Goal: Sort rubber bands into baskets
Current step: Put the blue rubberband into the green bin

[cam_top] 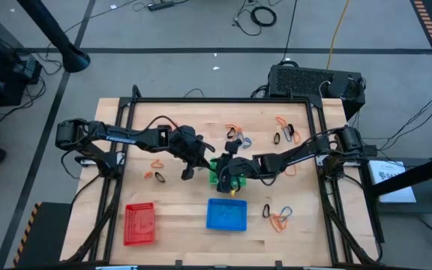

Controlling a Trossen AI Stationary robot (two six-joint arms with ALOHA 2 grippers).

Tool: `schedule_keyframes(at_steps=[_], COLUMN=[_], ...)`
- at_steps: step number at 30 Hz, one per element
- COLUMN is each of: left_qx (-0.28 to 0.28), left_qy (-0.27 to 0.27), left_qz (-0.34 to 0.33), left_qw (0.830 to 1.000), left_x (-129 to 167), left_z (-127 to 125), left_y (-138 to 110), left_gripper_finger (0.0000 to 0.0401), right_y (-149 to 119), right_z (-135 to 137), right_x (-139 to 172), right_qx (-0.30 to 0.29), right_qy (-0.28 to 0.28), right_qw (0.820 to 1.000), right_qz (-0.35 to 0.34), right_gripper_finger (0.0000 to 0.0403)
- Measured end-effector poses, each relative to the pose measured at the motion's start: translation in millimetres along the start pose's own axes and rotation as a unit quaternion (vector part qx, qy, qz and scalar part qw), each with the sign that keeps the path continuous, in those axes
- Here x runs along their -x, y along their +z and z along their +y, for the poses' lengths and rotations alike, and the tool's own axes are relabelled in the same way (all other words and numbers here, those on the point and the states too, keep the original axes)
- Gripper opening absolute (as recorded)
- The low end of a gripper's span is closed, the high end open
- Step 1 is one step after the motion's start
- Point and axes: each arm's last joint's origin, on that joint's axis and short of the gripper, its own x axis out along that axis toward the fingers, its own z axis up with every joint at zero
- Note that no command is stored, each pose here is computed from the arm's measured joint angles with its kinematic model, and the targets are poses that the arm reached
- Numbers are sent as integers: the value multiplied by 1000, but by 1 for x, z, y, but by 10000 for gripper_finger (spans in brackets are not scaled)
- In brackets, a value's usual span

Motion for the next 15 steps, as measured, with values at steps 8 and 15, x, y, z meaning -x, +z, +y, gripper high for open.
schedule_keyframes(at_steps=[8, 15], left_qx=[5, -9], left_qy=[47, 69], left_qz=[6, 19], left_qw=[999, 997], left_x=[0, 0], left_z=[2, 3], left_y=[0, -2], left_gripper_finger=[13, 91], right_y=[-2, -7], right_z=[0, -1], right_x=[0, 0], right_qx=[21, 18], right_qy=[-5, -4], right_qw=[1000, 999], right_qz=[9, 32], right_gripper_finger=[9, 2])
